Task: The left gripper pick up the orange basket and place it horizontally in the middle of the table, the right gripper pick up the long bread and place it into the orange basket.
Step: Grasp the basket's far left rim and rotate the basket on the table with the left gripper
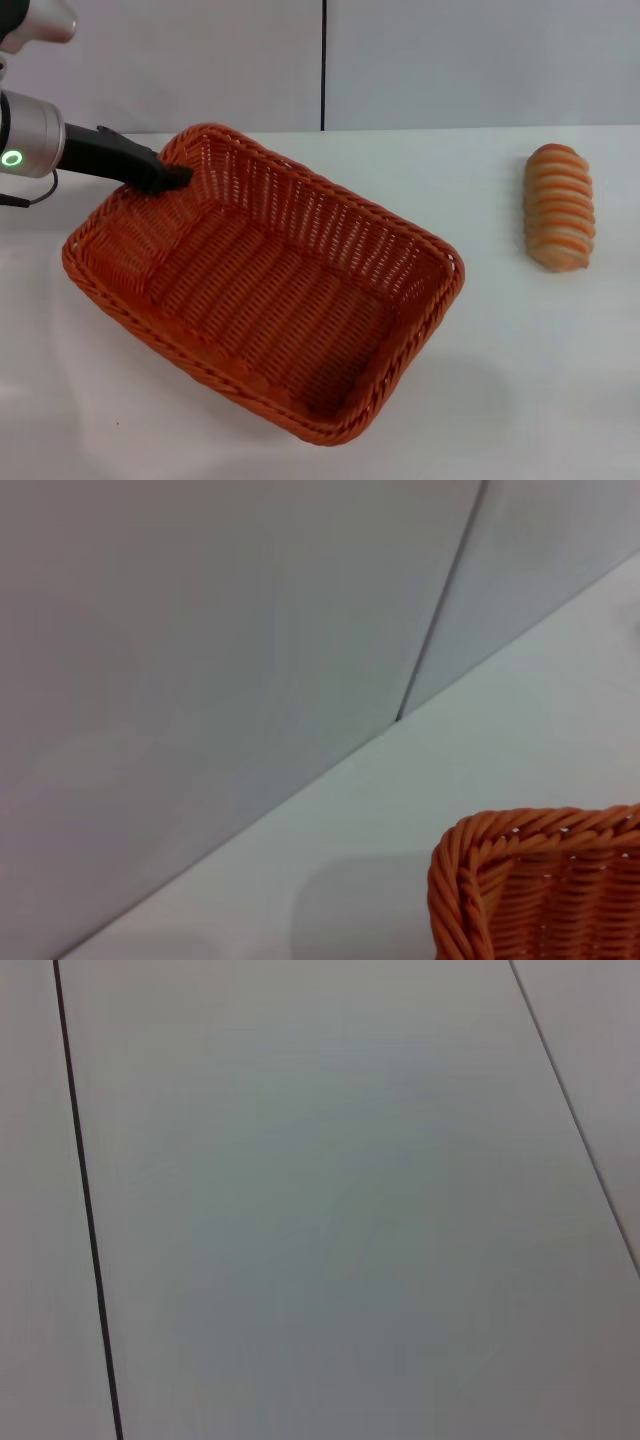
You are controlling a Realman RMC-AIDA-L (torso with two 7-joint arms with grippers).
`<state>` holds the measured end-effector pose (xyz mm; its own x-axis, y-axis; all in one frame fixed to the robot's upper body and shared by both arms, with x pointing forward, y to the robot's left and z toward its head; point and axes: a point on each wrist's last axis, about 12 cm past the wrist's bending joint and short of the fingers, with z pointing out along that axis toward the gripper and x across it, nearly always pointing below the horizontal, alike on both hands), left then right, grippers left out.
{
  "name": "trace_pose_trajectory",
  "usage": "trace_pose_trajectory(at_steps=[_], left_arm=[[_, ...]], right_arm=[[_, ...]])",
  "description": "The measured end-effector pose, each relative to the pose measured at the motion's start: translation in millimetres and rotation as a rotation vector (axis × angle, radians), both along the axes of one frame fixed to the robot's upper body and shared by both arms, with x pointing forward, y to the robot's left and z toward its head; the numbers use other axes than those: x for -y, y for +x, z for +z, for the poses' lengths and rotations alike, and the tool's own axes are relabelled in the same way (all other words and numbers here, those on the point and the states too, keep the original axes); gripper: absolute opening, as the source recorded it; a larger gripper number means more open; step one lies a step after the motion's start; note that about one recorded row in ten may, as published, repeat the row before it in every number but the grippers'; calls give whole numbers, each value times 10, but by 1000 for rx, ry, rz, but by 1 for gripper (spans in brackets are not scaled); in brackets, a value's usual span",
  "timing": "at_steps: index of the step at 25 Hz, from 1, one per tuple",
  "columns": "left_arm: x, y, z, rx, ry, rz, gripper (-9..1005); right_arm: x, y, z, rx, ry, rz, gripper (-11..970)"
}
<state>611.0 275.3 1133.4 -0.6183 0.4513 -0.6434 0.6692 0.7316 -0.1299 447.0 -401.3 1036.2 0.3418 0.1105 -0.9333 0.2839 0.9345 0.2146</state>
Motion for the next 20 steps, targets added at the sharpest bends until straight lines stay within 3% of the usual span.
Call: trace_pose_trajectory(at_steps=[11, 12, 15, 17, 20], left_arm=[[-239, -6, 213, -8, -125, 180, 179], [-307, -47, 284, -33, -206, 224, 176], [-363, -90, 329, -53, -281, 248, 169], [-473, -186, 383, -79, -400, 282, 166], [-554, -237, 401, -85, -448, 323, 167]], right_arm=[[-7, 25, -29, -23, 14, 0, 607], [-8, 29, -30, -24, 15, 0, 607], [-8, 38, -31, -27, 16, 0, 606], [-7, 49, -29, -28, 17, 0, 606], [-8, 78, -24, -31, 18, 2, 606]])
